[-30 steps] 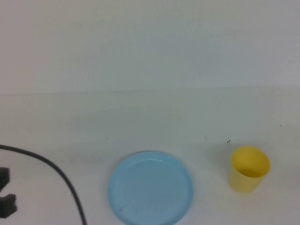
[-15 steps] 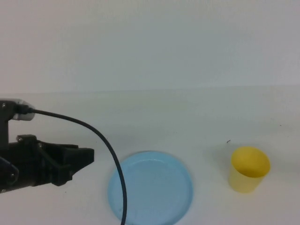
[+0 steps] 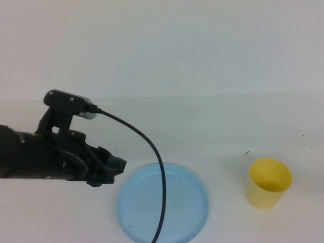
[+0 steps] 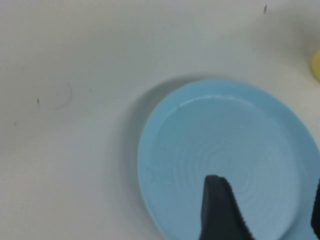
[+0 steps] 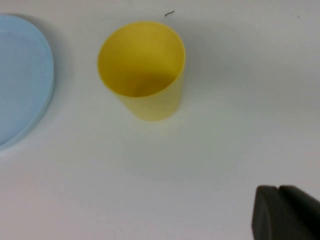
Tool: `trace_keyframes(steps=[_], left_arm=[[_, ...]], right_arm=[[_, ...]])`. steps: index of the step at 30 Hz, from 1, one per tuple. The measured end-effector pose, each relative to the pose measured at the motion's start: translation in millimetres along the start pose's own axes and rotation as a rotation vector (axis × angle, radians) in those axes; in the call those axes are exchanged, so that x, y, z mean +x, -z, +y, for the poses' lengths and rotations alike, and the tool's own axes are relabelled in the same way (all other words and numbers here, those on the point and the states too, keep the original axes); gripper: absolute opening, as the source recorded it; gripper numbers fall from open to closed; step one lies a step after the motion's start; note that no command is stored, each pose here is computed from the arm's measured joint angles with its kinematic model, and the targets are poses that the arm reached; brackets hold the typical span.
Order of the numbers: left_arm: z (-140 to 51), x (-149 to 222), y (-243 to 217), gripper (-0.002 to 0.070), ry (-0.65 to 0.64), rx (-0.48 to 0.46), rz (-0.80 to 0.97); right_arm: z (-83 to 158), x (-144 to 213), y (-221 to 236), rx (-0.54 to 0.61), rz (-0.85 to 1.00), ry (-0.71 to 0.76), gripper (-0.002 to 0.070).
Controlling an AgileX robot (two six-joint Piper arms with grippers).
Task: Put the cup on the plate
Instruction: Pick up the plate from the table
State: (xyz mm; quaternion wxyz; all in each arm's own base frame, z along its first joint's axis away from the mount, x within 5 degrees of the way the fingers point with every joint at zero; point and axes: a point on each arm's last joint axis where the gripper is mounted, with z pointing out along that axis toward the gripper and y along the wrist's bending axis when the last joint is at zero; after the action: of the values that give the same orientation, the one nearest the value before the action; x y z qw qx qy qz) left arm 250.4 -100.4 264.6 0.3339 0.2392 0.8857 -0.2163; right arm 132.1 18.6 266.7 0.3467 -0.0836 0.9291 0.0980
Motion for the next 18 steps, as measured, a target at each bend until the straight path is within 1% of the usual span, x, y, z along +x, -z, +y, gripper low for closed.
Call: trace_keyframes(steps=[1,3,5,8,9,11,14,18], left_arm=[[0.3,-0.7,-4.2,0.0365,0.006,-0.020,0.037],[2.3,-3.1,-15.2,0.0365,-0.025,-0.049,0.094],[4.1,-3.8,-27.1,0.0365,-0.040,-0.044,0.139],[8.1,-2.1,-44.4,0.0365,-0.015,-0.027,0.181],[10.2,-0.7,-50.4,0.0365,-0.007,-0.024,0.197],[13.5,2.1,-61.3,0.0365,0.014,-0.021,0.227],[20.5,10.8,-78.3,0.0363,0.027,-0.024,0.277],[25.7,20.6,-92.8,0.0302,0.029,-0.016,0.330]], right_arm=[[0.1,0.2,0.0,-0.001,0.002,0.002,0.0041],[0.8,1.9,0.0,-0.009,0.021,0.006,0.0092],[2.0,4.6,0.1,-0.022,0.051,0.009,0.0170],[3.7,8.1,0.4,-0.041,0.089,0.009,0.0286],[4.3,8.9,0.5,-0.047,0.098,0.008,0.0312],[6.2,10.6,0.9,-0.068,0.117,-0.002,0.0340],[8.7,11.3,1.1,-0.094,0.126,-0.020,0.0351],[9.4,11.4,1.2,-0.102,0.127,-0.025,0.0357]])
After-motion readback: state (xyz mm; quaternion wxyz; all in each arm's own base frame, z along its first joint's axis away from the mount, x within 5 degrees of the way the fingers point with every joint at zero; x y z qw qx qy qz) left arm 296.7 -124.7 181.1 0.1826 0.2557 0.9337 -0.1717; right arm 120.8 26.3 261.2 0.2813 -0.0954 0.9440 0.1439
